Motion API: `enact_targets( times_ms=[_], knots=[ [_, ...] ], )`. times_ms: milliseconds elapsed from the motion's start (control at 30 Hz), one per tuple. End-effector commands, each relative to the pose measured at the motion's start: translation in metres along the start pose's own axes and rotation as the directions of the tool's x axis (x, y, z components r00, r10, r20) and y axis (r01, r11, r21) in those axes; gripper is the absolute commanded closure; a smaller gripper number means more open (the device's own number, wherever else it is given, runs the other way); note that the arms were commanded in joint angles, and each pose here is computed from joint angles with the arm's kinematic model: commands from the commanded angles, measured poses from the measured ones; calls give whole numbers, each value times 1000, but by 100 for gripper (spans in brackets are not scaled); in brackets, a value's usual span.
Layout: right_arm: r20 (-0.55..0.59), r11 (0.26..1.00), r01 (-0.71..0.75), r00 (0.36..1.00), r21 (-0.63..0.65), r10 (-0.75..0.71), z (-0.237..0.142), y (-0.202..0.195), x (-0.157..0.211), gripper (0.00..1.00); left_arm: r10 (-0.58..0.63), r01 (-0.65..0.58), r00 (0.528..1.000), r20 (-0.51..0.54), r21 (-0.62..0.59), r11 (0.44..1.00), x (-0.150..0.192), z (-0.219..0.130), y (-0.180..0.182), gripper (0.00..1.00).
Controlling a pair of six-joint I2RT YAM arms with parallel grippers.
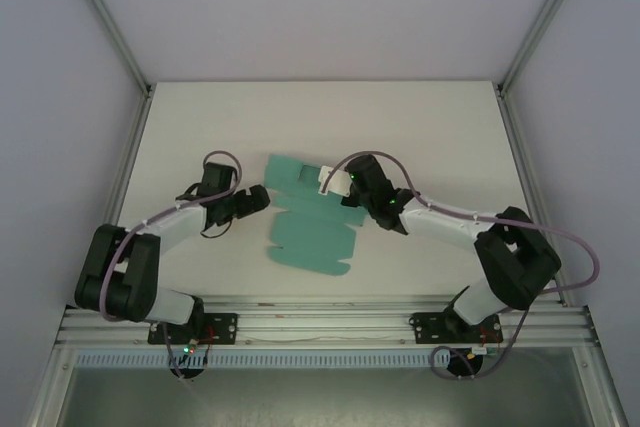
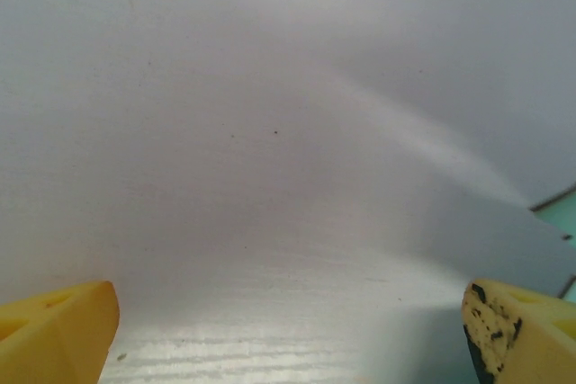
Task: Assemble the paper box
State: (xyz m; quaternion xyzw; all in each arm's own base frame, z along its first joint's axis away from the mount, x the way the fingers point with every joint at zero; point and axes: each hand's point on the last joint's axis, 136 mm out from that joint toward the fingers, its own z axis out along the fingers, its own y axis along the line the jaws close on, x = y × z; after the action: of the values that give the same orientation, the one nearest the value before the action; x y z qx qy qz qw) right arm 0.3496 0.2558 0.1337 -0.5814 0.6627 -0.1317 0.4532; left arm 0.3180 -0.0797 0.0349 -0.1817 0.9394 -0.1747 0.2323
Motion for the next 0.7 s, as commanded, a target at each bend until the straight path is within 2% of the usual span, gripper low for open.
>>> enact_targets(
  times_ms=[0,100,333,500,667],
  knots=[
    [22,999,-43,999,4,43,-8,-4,-2,100,52,-54,998,21,83,995,-8,5,-17,4],
    [35,999,-52,998,0,52,-9,-4,-4,100,88,-90,996,20,164,982,-8,7,-32,5],
    [36,998,-61,997,-3,61,-8,-5,-4,100,128,-142,990,60,400,906,-7,-12,-73,7],
    [63,997,-80,995,-8,81,-11,-5,-8,100,156,-169,985,67,477,862,0,-19,-87,12],
    [123,992,-127,984,-17,128,-18,-11,-18,100,193,-204,978,80,570,796,7,-24,-108,20]
  ],
)
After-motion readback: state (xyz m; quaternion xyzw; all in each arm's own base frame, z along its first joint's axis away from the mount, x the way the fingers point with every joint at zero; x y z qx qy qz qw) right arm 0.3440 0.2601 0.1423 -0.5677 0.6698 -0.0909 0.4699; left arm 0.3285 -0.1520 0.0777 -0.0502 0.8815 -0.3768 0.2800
